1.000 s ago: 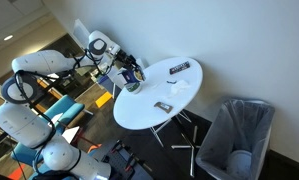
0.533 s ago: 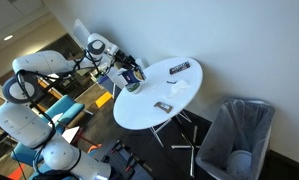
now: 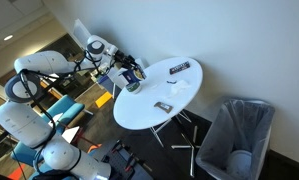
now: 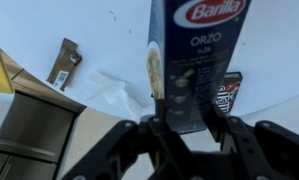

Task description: Pour the contents of the box into the cup, then mix it with the spoon

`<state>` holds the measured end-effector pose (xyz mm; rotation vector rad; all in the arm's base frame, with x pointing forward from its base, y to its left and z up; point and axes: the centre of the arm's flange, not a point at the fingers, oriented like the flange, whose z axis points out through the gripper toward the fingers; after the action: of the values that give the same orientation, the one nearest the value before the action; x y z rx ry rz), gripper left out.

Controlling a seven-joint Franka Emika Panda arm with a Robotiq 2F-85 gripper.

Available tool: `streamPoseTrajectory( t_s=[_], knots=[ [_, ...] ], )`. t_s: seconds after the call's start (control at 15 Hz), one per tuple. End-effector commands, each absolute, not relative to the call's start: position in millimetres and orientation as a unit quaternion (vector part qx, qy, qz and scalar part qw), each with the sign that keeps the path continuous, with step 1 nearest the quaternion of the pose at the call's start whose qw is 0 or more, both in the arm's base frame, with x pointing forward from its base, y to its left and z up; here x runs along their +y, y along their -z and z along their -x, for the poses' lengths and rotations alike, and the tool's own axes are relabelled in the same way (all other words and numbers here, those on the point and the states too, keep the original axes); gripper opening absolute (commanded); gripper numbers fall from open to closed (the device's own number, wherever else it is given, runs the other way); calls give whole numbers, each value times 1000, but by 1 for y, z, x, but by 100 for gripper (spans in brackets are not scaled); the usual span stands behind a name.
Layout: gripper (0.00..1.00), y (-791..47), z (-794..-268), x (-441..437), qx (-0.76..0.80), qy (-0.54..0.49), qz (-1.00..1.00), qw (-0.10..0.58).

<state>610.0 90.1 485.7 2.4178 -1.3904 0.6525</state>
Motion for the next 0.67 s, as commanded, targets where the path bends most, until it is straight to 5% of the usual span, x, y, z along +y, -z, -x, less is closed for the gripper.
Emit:
streamPoseTrajectory(
  t_s=[0.0, 0.6],
  knots=[
    [19, -497, -616, 105, -488, -237, -824, 163],
    [19, -511, -618, 126, -480, -267, -811, 202]
  ],
)
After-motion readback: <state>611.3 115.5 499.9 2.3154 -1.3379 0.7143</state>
